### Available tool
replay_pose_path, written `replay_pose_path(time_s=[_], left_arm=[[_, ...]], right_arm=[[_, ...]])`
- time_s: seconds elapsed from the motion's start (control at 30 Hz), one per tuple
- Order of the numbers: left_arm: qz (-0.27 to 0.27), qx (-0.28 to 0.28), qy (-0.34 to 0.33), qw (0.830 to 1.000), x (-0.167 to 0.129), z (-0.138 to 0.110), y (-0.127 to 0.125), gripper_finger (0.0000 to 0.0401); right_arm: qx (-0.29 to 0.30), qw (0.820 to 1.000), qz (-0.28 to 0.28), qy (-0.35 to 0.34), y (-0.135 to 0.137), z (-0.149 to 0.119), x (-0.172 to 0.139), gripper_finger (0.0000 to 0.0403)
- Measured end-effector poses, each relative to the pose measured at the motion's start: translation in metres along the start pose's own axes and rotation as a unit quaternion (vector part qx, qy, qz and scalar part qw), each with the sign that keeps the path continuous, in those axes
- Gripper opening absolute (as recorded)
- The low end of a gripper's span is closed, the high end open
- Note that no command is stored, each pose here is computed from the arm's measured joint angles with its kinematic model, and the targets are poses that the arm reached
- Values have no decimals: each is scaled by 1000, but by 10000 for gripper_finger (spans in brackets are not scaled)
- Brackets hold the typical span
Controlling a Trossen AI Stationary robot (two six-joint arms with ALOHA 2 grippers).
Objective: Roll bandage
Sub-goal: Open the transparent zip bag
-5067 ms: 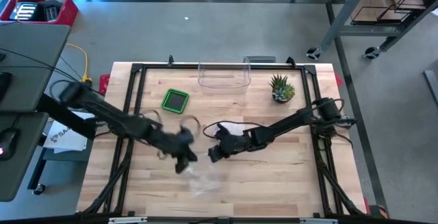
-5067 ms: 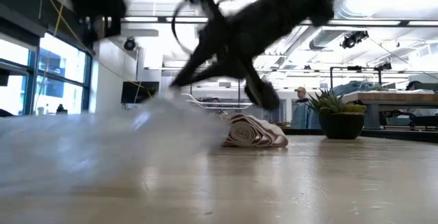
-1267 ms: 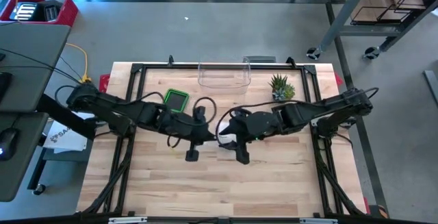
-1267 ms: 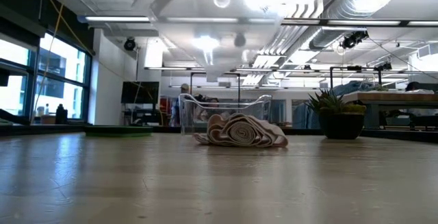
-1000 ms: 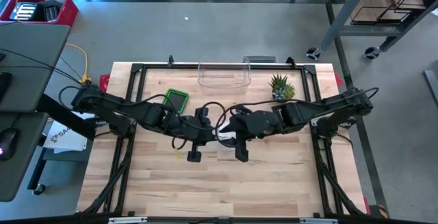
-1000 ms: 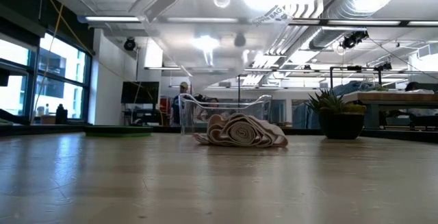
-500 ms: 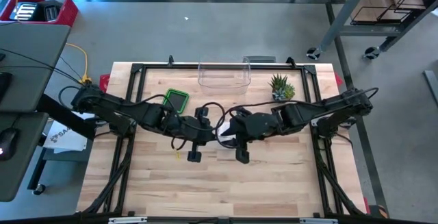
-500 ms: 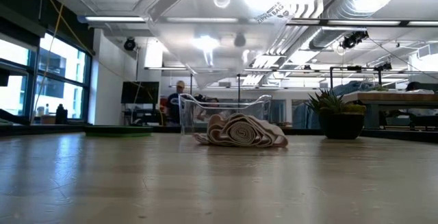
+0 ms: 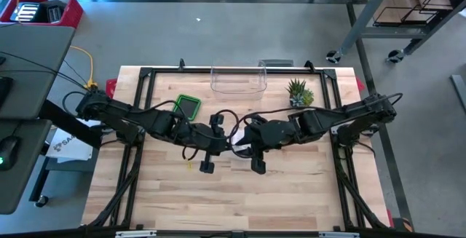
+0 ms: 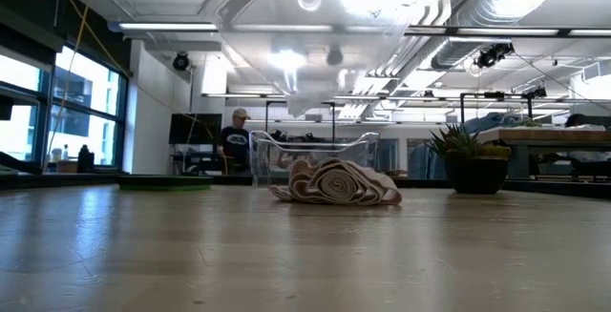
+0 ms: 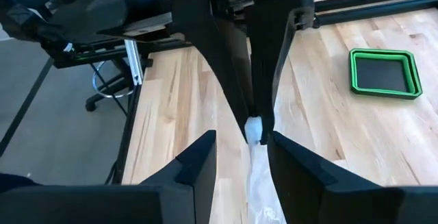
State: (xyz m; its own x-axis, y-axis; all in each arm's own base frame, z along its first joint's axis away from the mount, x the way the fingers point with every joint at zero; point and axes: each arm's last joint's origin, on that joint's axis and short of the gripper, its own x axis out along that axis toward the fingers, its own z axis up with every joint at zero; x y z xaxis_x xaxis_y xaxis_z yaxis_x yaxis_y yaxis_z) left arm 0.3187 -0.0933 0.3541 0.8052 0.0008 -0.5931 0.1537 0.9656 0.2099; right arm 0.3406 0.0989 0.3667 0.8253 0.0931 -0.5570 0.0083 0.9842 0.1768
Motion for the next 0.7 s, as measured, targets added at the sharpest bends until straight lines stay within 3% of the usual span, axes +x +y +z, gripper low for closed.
replay_pose_path(time_s=[0.7], left_arm=[[0,-13,-6,1000,0,1,0,0]], right_arm=[[1,1000,11,-1,1,1,0,48]])
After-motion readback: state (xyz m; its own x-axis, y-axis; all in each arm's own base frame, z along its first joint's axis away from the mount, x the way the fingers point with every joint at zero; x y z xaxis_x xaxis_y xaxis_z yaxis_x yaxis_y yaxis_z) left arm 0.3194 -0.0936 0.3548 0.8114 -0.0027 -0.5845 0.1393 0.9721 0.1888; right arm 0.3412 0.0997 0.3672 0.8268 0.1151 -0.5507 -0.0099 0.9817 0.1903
